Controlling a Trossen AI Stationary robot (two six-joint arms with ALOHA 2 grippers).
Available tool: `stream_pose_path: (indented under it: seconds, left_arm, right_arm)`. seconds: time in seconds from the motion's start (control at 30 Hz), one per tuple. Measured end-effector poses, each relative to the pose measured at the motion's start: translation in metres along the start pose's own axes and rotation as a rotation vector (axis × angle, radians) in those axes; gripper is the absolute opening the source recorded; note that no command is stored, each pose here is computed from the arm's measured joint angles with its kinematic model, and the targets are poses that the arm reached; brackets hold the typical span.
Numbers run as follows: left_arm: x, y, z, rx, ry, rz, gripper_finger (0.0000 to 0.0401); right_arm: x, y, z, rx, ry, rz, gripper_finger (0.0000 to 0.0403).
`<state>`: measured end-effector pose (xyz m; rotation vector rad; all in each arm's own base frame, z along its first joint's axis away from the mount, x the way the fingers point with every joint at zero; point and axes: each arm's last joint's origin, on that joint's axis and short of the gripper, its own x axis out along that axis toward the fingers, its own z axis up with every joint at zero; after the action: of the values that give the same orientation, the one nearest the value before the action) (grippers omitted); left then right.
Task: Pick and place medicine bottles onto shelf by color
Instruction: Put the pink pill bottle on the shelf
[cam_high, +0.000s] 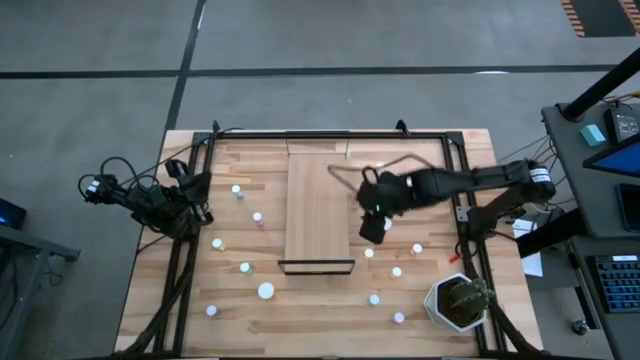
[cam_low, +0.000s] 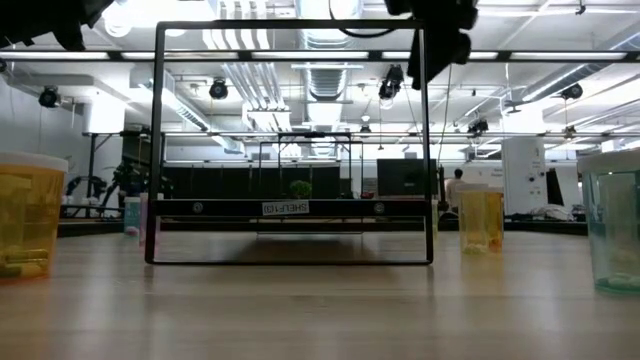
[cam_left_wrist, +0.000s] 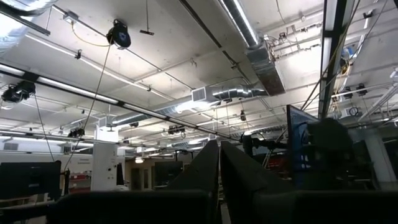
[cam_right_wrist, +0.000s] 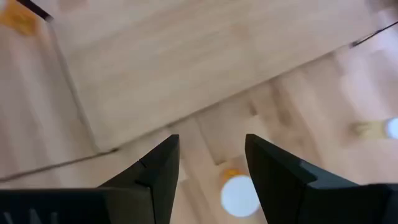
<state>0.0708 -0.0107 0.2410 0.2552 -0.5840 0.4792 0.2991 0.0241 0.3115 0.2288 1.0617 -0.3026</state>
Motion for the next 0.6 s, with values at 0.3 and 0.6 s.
stream_pose_path:
  seconds: [0.3,0.6]
  left_arm:
    - [0.002,0.003,0.005,-0.006,-0.015,0.014,0.0]
    - [0.003,0.006,0.011,-0.032,-0.043,0.037,0.0]
  right_arm:
    - [0.024,0.02,-0.022,-0.177,-0.089,-0.109,0.0173]
    - [0.024,0.012,-0.03,-0.019,-0.045,-0.041,0.0191]
